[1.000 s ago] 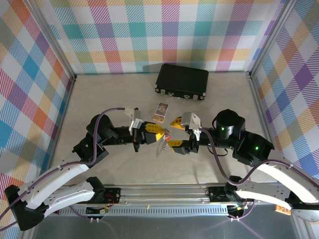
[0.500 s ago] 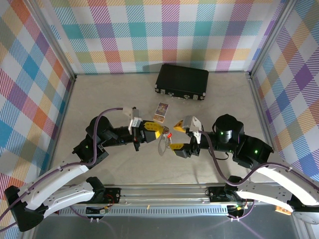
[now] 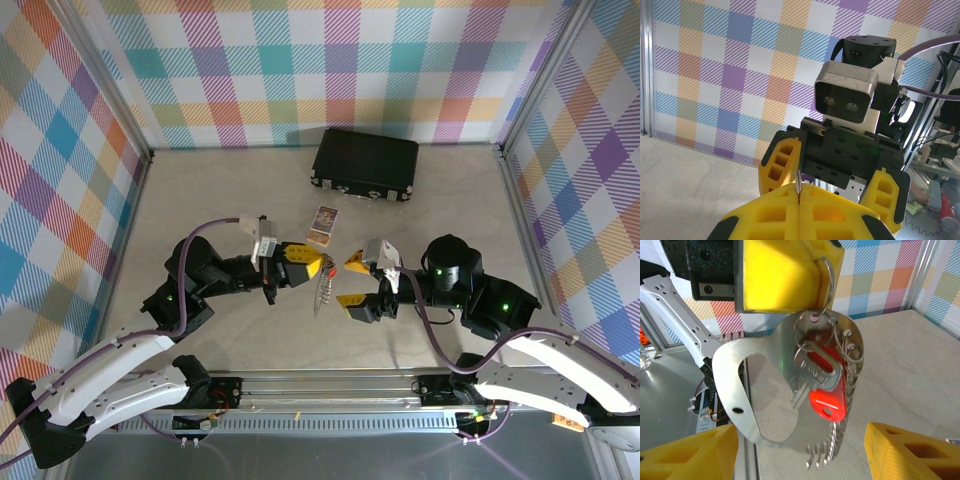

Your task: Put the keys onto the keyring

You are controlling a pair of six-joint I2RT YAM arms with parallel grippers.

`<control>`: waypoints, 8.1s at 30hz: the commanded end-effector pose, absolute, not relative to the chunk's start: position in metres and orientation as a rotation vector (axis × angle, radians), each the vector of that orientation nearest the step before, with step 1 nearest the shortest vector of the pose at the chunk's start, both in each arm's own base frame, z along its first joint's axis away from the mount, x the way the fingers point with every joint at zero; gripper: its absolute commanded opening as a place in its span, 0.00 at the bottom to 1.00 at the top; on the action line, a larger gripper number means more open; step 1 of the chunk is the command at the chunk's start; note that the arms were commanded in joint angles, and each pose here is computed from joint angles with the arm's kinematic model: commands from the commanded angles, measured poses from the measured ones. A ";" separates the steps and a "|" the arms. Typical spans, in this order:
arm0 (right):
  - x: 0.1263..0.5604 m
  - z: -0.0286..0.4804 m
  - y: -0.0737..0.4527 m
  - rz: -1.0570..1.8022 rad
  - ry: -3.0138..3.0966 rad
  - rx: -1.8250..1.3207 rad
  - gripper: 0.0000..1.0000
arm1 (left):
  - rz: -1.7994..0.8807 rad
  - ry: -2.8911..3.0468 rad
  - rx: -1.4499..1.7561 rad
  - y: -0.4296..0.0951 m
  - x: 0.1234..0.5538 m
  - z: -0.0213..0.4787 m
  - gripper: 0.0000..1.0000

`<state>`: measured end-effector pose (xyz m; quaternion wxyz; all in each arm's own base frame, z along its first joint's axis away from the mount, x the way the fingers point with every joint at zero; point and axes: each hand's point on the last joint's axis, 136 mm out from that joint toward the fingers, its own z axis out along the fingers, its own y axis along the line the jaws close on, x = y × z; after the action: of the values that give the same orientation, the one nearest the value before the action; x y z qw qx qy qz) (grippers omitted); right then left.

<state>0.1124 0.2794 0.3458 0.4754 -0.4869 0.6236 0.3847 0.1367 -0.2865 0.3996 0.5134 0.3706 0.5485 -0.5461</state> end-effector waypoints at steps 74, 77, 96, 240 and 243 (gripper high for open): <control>0.126 0.366 0.301 0.927 1.432 -1.177 0.00 | -1.236 1.450 1.117 -0.288 0.122 0.376 0.00; 0.125 0.367 0.301 0.929 1.430 -1.177 0.00 | -1.221 1.459 1.123 -0.287 0.122 0.375 0.00; 0.137 0.365 0.296 0.850 1.456 -1.142 0.00 | -1.117 1.567 1.135 -0.280 0.129 0.355 0.00; 0.268 0.090 0.247 0.745 2.731 -0.450 0.00 | -0.696 1.812 0.469 -0.221 0.221 0.214 1.00; 0.261 0.083 0.246 0.752 2.758 -0.443 0.00 | -0.695 1.815 0.469 -0.221 0.221 0.214 1.00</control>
<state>0.2654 0.2398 0.0752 0.1216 -0.1559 0.9519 0.2342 0.2222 -0.2176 0.2102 0.5388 0.2015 0.7693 -0.2781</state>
